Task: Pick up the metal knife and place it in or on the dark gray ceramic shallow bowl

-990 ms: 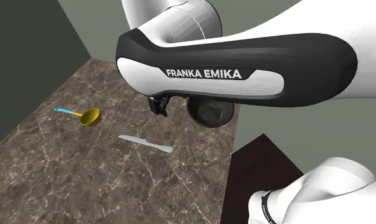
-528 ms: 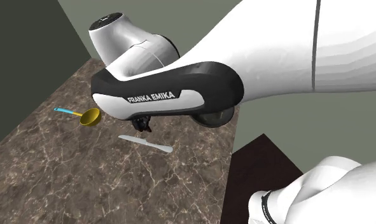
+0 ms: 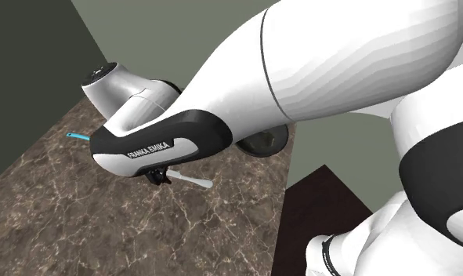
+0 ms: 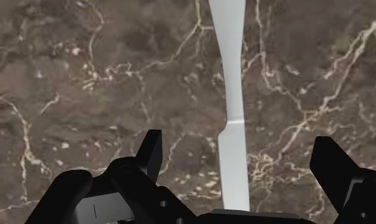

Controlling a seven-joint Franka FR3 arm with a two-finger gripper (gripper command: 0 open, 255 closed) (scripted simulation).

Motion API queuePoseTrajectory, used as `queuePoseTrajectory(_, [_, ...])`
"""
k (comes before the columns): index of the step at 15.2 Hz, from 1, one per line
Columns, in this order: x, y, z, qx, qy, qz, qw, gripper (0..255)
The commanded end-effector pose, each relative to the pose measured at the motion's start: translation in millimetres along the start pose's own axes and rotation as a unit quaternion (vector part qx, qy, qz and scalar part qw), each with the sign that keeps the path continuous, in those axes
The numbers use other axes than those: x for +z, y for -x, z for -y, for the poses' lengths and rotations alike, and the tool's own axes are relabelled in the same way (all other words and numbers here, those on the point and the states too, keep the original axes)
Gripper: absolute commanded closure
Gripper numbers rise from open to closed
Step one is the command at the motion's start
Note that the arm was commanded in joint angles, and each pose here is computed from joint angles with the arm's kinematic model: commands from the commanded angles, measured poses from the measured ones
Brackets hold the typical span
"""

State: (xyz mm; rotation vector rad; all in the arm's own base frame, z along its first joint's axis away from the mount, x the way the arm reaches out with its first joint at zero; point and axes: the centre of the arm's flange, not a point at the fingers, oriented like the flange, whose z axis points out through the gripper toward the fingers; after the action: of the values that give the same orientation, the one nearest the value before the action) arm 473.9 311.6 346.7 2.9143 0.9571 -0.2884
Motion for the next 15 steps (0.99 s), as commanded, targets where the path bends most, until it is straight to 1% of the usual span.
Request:
queuePoseTrajectory(1, [11,-2,2,-0.004,0.0,0.001,1.0,0])
queuePoseTrajectory(6, [40,-2,2,-0.004,0.0,0.001,1.0,0])
queuePoseTrajectory(14, [40,-2,2,-0.004,0.0,0.001,1.0,0])
queuePoseTrajectory(15, [40,-2,2,-0.004,0.0,0.001,1.0,255])
